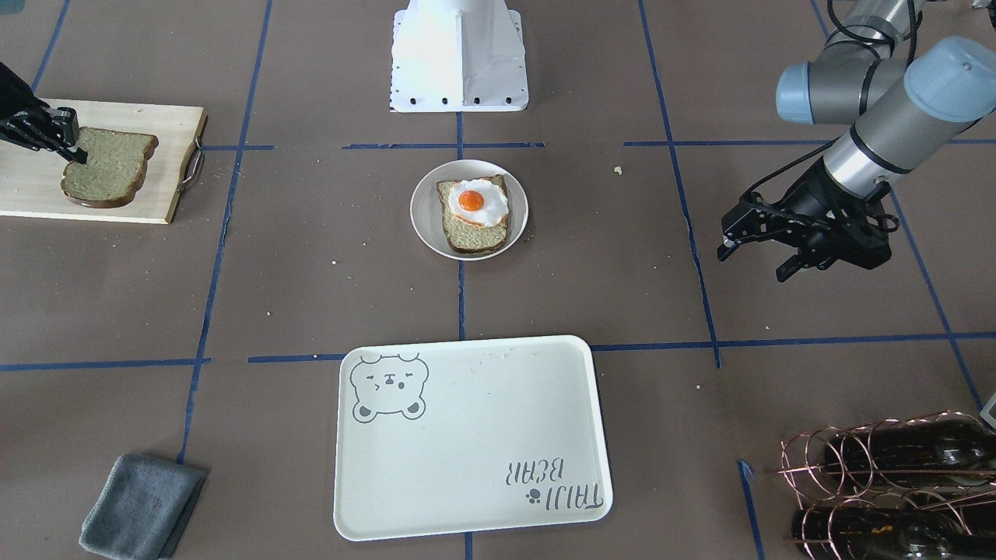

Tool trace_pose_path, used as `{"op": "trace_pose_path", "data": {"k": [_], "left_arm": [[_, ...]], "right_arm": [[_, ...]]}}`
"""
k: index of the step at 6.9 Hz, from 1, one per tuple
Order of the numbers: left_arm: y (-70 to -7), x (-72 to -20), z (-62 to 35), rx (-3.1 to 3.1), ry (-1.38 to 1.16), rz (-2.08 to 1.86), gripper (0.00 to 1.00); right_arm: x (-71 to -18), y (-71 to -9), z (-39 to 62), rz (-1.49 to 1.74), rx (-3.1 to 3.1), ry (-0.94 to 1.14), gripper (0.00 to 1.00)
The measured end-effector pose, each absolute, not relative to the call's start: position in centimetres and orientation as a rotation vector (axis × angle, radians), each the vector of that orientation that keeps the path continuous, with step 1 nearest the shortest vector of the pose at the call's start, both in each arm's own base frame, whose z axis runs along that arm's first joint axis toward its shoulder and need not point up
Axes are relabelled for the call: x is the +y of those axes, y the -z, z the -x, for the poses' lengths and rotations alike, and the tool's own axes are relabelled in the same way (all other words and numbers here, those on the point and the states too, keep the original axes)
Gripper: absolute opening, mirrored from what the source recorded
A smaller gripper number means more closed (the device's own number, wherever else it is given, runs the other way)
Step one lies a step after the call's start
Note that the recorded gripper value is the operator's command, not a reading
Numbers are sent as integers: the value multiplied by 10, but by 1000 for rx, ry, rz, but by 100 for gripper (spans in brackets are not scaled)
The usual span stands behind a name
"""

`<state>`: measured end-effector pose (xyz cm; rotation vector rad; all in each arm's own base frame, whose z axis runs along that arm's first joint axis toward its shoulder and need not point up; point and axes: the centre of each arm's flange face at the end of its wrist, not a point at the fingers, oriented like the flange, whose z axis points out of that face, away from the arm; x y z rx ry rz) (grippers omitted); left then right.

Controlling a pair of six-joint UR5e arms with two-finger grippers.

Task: Make sandwich and place on tray
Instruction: 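Grasp the bread slice with the right gripper and lift it toward the plate, then lower the bread slice onto the egg toast and open the right gripper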

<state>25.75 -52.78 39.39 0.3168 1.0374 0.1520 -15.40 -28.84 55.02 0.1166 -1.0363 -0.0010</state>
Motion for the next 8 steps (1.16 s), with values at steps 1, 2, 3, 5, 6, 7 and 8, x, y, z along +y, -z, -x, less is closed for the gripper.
{"op": "trace_pose_path", "data": {"k": [1, 2, 3, 5, 6, 7, 8], "left_arm": [[-395, -529, -258, 1036, -151, -313, 100], [-397, -529, -259, 1036, -151, -310, 100], [-397, -529, -259, 1036, -151, -308, 100], [-399, -529, -260, 1035, -150, -306, 100], [-399, -530, -260, 1036, -150, -306, 100], [-399, -530, -260, 1035, -150, -305, 100], [-400, -530, -260, 1034, -150, -304, 100]], "right_arm": [[-307, -519, 169, -141, -1104, 5, 0], [-335, -481, 193, -145, -1171, -13, 0], [-363, -437, 224, -124, -1218, -38, 0], [-393, -339, 317, -44, -1232, -44, 0], [-393, -291, 367, -34, -1208, -36, 0], [-385, -250, 415, -42, -1173, -28, 0], [-374, -226, 460, -56, -1136, -19, 0]]}}
